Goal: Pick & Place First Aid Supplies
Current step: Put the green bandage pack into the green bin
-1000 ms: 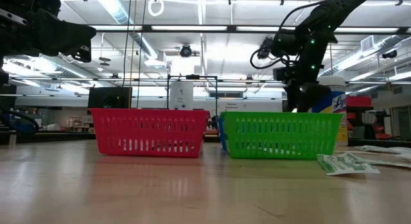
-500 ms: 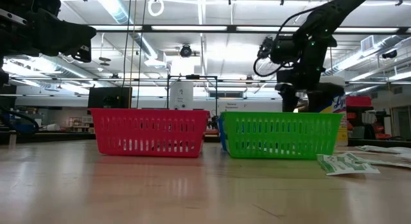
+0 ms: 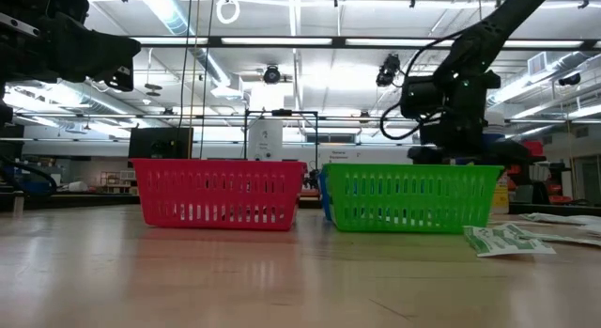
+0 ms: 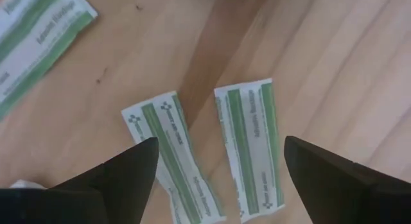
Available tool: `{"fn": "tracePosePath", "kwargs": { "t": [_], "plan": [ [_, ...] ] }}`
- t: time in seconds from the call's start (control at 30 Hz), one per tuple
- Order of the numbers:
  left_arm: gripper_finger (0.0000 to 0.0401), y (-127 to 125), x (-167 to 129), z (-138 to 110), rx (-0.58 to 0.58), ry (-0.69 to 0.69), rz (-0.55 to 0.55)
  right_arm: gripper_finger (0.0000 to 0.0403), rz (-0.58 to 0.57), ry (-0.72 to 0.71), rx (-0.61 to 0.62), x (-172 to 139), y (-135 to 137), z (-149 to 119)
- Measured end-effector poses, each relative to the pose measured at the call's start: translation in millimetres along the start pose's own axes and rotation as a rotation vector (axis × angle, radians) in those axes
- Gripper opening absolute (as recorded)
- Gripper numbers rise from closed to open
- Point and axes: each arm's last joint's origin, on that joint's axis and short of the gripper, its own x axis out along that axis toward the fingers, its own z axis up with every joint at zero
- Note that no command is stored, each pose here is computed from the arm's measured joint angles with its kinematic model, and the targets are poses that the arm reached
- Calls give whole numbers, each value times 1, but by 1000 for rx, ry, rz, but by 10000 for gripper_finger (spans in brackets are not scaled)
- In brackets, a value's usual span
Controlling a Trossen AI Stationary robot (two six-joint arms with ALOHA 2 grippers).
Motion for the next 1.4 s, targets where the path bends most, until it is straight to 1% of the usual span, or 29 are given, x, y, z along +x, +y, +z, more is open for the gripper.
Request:
{"fn": "tracePosePath", "kwargs": {
  "t": [0.17,0.43,0.57,0.73,1.07,1.27,1.4],
  "plan": [
    [25,0,0,0,0,0,0,338,-9,2,-22,0,0,2],
    [25,0,0,0,0,0,0,338,-84,-48,-4,-18,-22,8],
    [25,0,0,0,0,0,0,338,-55,-33,11,-10,-28,7],
    [25,0,0,0,0,0,0,339,-8,-1,17,2,-29,6],
    [25,0,0,0,0,0,0,339,0,-26,0,3,-30,7],
    [25,0,0,0,0,0,0,339,1,-25,-1,11,-25,3],
    [25,0,0,0,0,0,0,339,-17,-33,-4,13,-24,3]
  ]
}}
